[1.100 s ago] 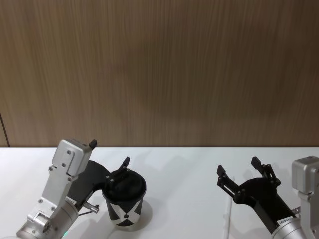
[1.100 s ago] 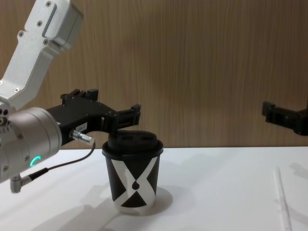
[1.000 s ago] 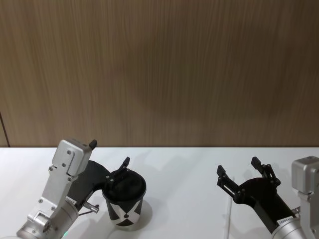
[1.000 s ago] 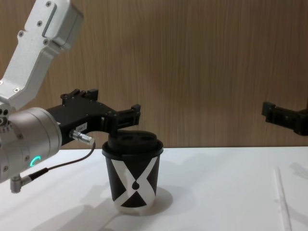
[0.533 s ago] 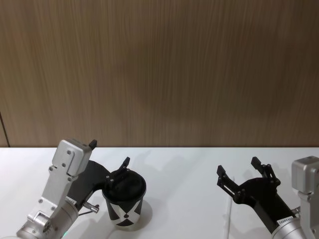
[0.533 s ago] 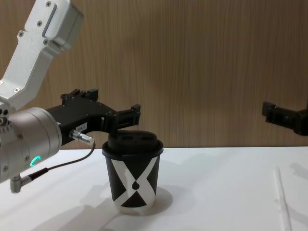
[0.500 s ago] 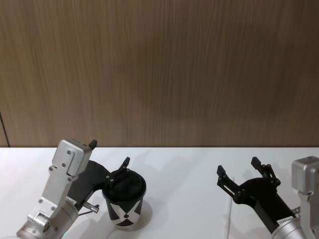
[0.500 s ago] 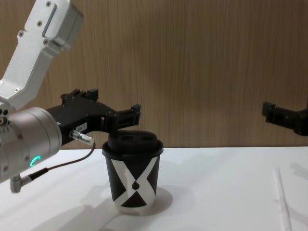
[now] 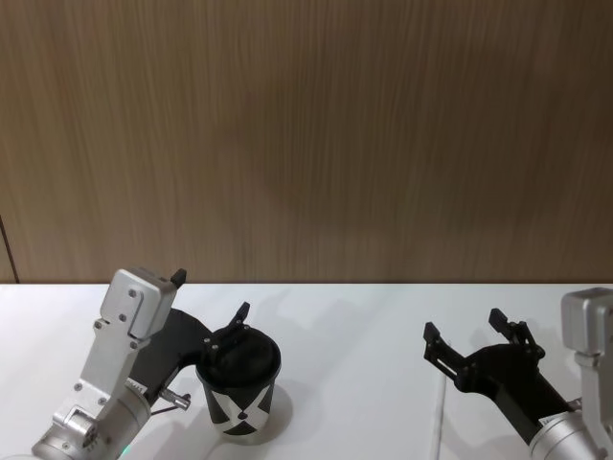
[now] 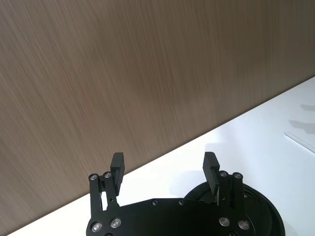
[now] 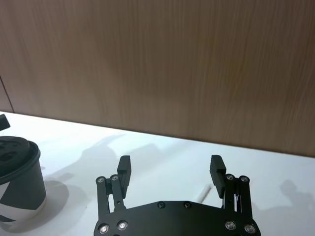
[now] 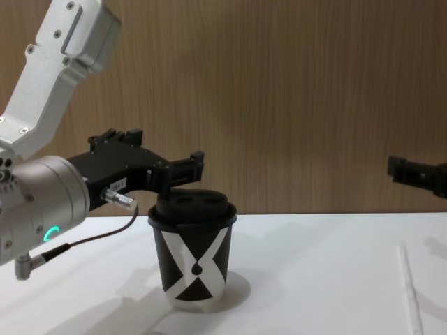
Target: Pick up the straw with one hand, pass it to the other hand, and insert it into the cup.
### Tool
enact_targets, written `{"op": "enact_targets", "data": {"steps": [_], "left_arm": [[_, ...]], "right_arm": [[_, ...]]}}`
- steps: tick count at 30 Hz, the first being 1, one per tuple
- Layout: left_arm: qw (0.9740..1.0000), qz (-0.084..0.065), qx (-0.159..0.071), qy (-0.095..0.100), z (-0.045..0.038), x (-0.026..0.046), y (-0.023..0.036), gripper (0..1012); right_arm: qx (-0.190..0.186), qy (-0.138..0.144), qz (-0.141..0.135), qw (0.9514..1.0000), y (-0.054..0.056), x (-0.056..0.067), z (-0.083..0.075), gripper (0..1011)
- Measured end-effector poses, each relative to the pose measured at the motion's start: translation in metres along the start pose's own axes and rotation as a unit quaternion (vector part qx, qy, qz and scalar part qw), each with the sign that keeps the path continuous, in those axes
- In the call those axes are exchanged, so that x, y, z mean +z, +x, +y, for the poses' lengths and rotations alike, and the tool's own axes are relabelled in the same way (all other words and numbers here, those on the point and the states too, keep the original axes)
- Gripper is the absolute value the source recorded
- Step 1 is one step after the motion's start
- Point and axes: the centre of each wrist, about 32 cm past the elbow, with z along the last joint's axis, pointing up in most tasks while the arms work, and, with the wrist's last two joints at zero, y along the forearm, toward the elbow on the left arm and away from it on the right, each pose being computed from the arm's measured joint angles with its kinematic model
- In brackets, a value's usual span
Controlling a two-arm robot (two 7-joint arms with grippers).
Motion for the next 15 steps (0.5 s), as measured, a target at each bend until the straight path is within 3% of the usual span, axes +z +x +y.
{"op": "enact_targets", "data": {"steps": [15], "left_arm": [[1.0000,0.000,0.000,0.000,0.0000,0.0000,0.0000,1003]], "right_arm": [[-0.021,-0.091,0.026,0.9952,-0.010,0.021,0.009,1001]]}}
